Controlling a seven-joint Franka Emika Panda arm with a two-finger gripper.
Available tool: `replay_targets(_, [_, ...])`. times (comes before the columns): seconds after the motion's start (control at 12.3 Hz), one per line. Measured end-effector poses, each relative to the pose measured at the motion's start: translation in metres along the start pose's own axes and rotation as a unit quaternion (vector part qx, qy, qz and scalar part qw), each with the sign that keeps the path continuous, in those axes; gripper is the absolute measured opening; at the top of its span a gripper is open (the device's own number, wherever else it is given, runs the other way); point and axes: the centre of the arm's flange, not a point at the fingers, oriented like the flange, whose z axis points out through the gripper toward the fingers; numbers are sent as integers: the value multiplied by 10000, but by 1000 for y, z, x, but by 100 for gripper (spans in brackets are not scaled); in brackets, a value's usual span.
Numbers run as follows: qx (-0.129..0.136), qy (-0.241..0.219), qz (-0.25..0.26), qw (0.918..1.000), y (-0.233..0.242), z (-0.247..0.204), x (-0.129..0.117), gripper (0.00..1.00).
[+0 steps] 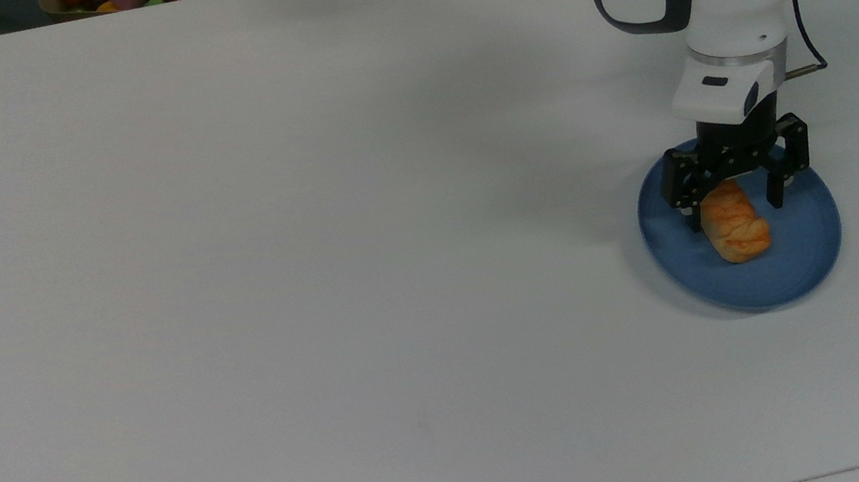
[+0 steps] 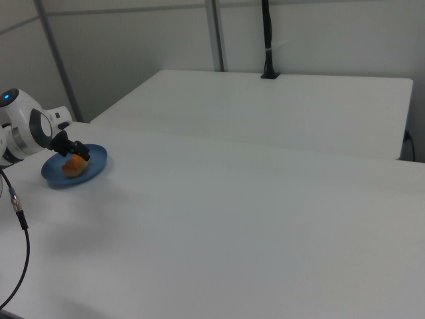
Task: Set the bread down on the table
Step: 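Lower the gripper and close it around the bread roll, then lift the bread roll off the plate and carry it across the table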
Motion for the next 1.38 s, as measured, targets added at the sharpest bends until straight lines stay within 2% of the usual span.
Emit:
replay_targets(0.41, [-12, -40, -12, 10000, -1, 6, -4, 100])
replay_targets(0.57, [-19, -72, -28, 10000, -2, 9, -8, 96])
replay_targets(0.65, [-20, -79, -30, 10000, -2, 10, -8, 88])
replay_targets(0.81, [0, -79, -22, 10000, -4, 9, -9, 52])
replay_targets(1.06, [28, -4, 47, 10000, -2, -4, 0, 38])
replay_targets(1.38, [31, 190, 321, 9993, 26, -50, 30, 37])
